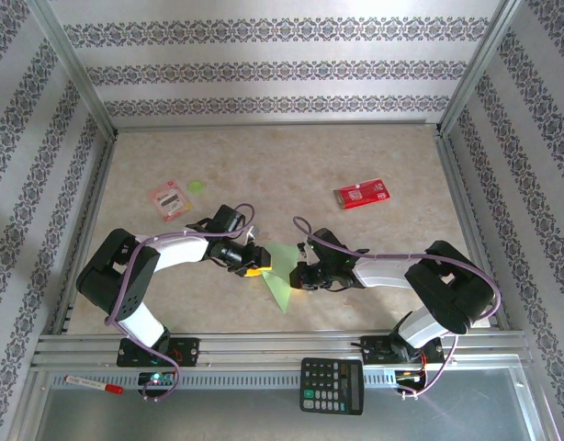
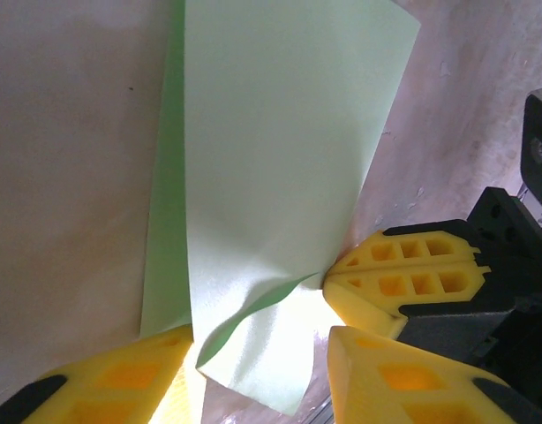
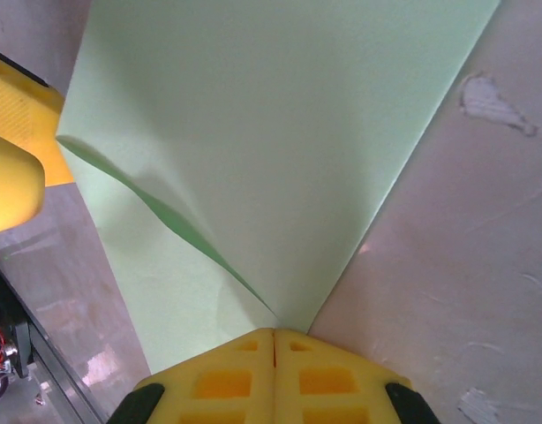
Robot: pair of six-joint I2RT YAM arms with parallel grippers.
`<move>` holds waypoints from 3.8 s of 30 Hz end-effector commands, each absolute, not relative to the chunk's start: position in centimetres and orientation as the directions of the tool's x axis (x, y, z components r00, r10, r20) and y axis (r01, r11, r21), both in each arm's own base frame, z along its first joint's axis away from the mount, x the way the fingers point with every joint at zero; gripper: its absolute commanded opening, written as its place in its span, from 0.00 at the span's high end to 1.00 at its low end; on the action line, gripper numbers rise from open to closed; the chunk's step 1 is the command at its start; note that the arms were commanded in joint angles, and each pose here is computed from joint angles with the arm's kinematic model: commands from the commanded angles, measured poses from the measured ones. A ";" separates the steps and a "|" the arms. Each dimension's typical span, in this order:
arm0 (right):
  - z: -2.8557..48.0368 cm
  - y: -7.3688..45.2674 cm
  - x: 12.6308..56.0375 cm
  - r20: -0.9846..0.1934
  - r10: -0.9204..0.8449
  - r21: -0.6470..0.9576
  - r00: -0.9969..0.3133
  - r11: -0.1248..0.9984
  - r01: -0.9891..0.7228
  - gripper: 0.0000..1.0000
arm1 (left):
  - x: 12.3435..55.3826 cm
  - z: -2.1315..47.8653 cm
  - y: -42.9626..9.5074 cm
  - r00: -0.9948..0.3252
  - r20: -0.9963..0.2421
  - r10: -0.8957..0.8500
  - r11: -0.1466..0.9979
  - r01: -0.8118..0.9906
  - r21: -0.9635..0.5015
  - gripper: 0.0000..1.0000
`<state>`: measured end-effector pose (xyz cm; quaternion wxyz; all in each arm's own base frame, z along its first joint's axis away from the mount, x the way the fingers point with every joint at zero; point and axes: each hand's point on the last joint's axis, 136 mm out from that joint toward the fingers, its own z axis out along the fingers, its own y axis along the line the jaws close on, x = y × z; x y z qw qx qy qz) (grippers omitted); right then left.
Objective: Fold a paper plane with a square sheet of paper (pick it up from the middle)
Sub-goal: Perform the third fold on the triangle at the bottom-center of the table.
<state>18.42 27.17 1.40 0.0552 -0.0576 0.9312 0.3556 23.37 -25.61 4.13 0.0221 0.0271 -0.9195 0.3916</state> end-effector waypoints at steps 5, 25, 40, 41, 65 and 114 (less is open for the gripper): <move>-0.8 25.0 18.1 -0.102 -0.070 0.593 -0.992 0.796 -0.117 1.00 | 23.4 3.3 -25.4 -1.000 0.006 0.028 0.703 0.015 -0.711 0.79; 5.8 26.3 20.0 -0.346 -0.225 0.452 -0.911 0.811 -0.372 0.75 | 23.5 5.8 -24.0 -0.957 0.049 -0.286 0.700 -0.243 -0.672 1.00; 6.1 30.9 18.9 -0.574 -0.231 0.229 -0.786 0.876 -0.425 0.62 | 23.7 6.9 -24.9 -0.925 0.157 -0.345 0.668 -0.359 -0.652 1.00; 5.8 31.0 18.8 -0.574 -0.239 0.213 -0.783 0.880 -0.424 0.62 | 23.7 6.9 -24.9 -0.924 0.162 -0.346 0.666 -0.363 -0.652 1.00; 3.0 32.5 18.9 -0.560 -0.249 0.081 -0.790 0.933 -0.352 0.63 | 23.6 6.3 -25.1 -0.925 0.180 -0.335 0.670 -0.368 -0.644 1.00; 1.7 30.8 19.1 -0.550 -0.251 -0.027 -0.797 0.958 -0.284 0.78 | 23.0 5.9 -25.1 -0.931 0.188 -0.314 0.676 -0.358 -0.644 1.00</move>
